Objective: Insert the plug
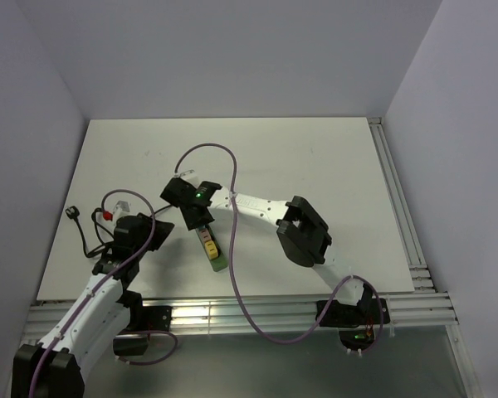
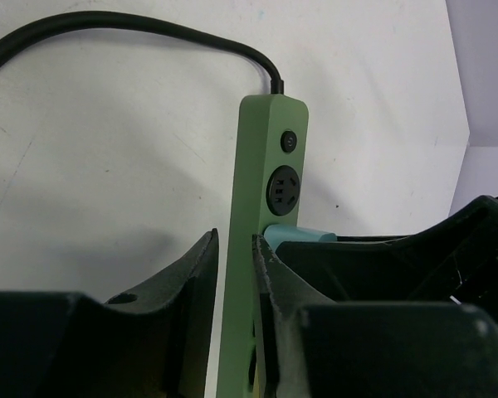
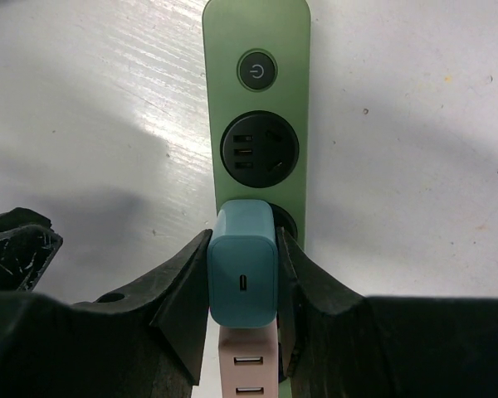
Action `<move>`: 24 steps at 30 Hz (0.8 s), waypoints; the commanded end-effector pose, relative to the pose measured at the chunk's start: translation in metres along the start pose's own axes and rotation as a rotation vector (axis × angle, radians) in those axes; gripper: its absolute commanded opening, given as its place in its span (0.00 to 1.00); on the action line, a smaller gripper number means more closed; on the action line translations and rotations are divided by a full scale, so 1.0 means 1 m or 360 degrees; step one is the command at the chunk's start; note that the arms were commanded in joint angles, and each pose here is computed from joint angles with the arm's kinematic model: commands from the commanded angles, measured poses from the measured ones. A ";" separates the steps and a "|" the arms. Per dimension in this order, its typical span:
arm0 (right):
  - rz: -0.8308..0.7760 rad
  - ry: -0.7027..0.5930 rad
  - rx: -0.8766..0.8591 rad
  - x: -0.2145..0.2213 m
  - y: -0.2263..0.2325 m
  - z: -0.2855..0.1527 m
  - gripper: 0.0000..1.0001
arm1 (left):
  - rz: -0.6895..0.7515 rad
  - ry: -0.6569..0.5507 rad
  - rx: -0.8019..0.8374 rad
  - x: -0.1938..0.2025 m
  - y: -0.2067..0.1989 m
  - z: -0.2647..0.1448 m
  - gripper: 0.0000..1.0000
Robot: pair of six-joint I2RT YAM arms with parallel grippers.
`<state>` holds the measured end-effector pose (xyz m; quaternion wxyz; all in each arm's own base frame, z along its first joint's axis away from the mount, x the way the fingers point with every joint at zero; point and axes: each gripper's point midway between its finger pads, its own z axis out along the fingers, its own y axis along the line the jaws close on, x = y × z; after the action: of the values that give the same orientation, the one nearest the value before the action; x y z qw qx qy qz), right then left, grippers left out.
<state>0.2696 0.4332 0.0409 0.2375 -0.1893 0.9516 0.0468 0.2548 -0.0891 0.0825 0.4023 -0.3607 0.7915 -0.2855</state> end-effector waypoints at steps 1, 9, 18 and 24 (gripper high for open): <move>-0.0108 0.0608 0.0289 0.141 -0.044 0.100 0.00 | -0.0012 0.0001 0.0047 -0.007 -0.018 -0.003 0.27; -0.0087 0.0615 0.0286 0.149 -0.054 0.107 0.00 | -0.0040 -0.0019 0.0085 -0.009 -0.022 -0.006 0.31; -0.0059 0.0469 0.0181 0.115 -0.045 0.096 0.21 | -0.0022 0.0008 0.0106 -0.007 -0.026 -0.009 0.41; -0.0069 0.0269 0.0089 0.064 -0.030 0.068 0.74 | -0.0020 0.0005 0.0085 -0.007 -0.022 -0.011 0.41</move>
<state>0.2844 0.4389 0.0347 0.2678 -0.1945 0.9414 0.0643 0.2510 -0.0932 0.0883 0.3942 -0.3603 0.7914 -0.2975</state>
